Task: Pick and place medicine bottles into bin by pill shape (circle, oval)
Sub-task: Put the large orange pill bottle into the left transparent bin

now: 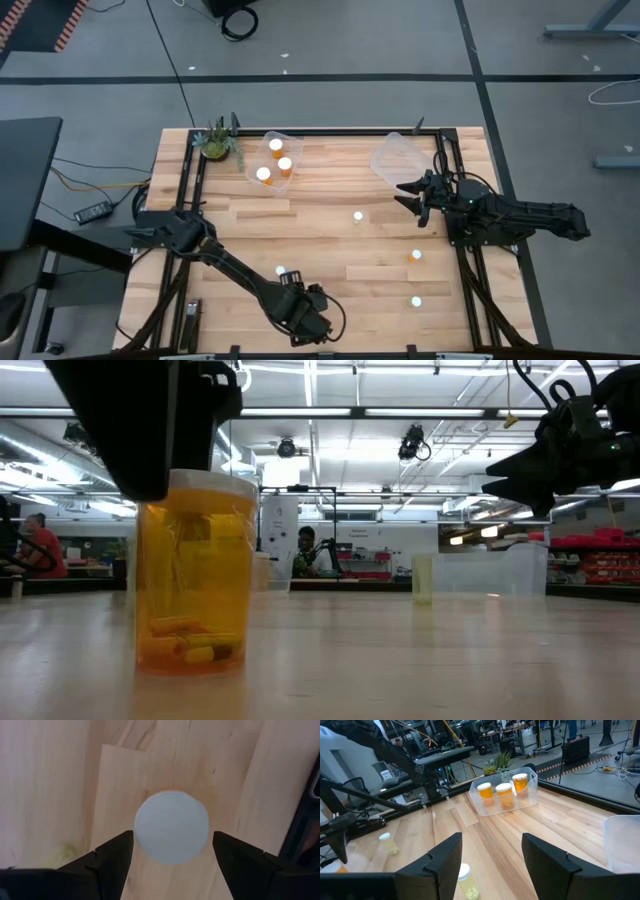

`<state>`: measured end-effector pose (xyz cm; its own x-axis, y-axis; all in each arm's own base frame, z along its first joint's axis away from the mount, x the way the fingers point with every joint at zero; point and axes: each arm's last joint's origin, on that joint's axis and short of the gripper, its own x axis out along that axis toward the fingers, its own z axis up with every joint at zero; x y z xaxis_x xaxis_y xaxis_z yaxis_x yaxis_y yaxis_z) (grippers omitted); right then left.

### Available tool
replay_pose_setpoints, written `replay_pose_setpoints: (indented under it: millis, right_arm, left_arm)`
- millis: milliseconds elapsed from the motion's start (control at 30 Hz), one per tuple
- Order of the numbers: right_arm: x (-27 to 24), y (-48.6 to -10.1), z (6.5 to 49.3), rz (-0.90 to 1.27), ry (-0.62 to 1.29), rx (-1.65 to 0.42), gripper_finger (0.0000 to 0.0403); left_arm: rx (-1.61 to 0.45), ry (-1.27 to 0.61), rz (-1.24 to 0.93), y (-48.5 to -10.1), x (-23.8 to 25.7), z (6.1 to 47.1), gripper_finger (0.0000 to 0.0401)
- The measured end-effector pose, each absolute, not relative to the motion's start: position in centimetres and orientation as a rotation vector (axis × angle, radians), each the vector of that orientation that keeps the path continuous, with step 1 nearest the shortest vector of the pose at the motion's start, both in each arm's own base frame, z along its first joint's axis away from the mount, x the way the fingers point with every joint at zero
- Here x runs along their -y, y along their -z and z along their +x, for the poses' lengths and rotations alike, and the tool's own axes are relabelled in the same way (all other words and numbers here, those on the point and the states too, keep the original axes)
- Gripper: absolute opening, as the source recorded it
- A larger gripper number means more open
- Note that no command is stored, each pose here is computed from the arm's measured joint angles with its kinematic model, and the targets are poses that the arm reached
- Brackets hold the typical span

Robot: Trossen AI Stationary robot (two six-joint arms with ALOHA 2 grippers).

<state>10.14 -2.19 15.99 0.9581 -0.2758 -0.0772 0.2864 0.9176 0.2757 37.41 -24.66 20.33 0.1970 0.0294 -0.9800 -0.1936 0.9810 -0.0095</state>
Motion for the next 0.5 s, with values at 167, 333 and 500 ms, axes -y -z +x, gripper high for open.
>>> replay_pose_setpoints:
  millis: [167,333,500]
  right_arm:
    - [2.2,-16.0,10.1,0.289,0.290,-0.037,0.0214]
    - [2.2,-16.0,10.1,0.289,0.289,-0.037,0.0214]
    - [2.2,-16.0,10.1,0.289,0.289,-0.037,0.0214]
  left_arm:
    - [-1.363,-0.161,-0.106,-19.8,24.5,37.7,0.0284]
    - [-1.365,-0.174,-0.097,-19.3,24.3,38.0,0.0284]
    - [-1.375,-0.191,-0.098,-19.0,23.8,38.3,0.0273]
